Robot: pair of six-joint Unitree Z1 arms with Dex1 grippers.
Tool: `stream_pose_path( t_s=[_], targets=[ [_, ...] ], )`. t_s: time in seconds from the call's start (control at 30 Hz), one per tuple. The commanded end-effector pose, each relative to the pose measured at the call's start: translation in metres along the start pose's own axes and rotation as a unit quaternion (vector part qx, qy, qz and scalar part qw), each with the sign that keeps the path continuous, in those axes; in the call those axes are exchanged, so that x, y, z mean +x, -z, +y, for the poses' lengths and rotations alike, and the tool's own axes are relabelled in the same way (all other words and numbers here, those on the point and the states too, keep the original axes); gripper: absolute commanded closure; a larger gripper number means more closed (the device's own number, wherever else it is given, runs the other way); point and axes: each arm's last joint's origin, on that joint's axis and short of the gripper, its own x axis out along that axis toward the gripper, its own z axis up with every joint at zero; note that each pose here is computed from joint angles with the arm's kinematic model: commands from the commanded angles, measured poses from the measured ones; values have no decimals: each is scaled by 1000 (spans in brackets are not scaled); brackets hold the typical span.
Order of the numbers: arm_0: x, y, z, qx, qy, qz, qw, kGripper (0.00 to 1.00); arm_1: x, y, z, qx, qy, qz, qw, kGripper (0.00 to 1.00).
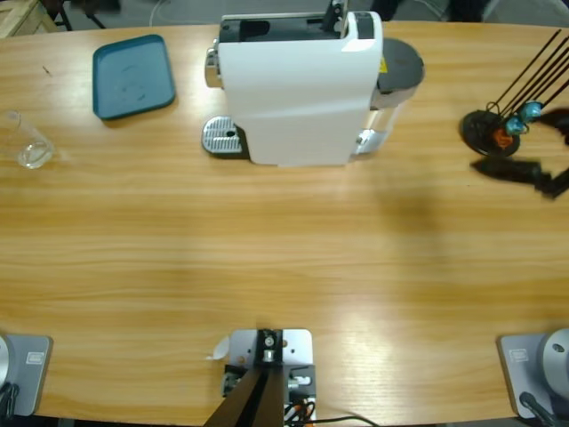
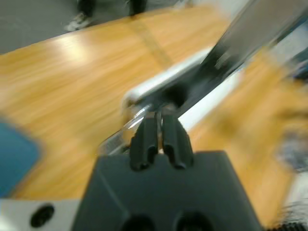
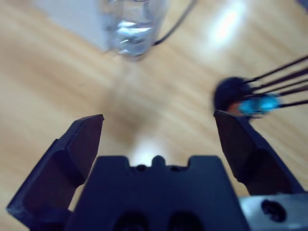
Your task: Pour coffee
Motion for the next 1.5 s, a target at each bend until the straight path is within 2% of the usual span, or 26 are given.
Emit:
stream_pose_path(
  t_s=[0.03, 0.13, 0.27, 0.33, 0.43, 0.57, 0.63, 0.7, 0.83, 0.93, 1.0, 1.07, 1.2, 1.33, 1.5],
  targets=[
    [-45, 62, -1, 140, -147, 59, 977, 0, 8, 2, -45, 147, 150, -23, 977, 147],
    [-72, 90, -2, 140, -110, 49, 983, 0, 20, 14, -53, 193, 181, -20, 964, 147],
    [-48, 121, 6, 146, -116, 120, 975, 0, 41, 42, -65, 257, 189, -31, 947, 190],
    [-44, 125, 6, 146, -114, 134, 974, 0, 50, 50, -65, 265, 180, -29, 947, 259],
    [-45, 122, 6, 146, -114, 130, 974, 0, 66, 59, -63, 266, 165, -22, 949, 314],
    [-46, 115, 2, 148, -109, 118, 976, 0, 91, 66, -59, 265, 146, -14, 953, 322],
    [-46, 111, 1, 149, -108, 112, 976, 0, 100, 68, -61, 263, 150, -10, 953, 322],
    [-45, 108, 0, 148, -107, 109, 977, 0, 105, 69, -63, 257, 154, -15, 954, 394],
    [-44, 107, 0, 149, -108, 110, 977, 0, 115, 70, -65, 252, 156, -9, 955, 405],
    [-43, 108, 0, 149, -107, 112, 977, 0, 119, 71, -68, 253, 162, -9, 954, 413],
    [-43, 108, 0, 150, -105, 113, 977, 0, 119, 71, -71, 252, 167, -13, 953, 492],
    [-41, 109, -1, 151, -104, 116, 976, 0, 118, 71, -72, 248, 167, -19, 954, 529],
    [-38, 108, -4, 156, -100, 118, 976, 0, 119, 70, -76, 250, 165, -25, 954, 535],
    [-36, 108, -6, 158, -97, 120, 975, 0, 121, 71, -75, 241, 158, -23, 957, 653],
    [-37, 108, -7, 159, -96, 119, 975, 0, 122, 72, -75, 240, 159, -19, 957, 653]
  ],
)
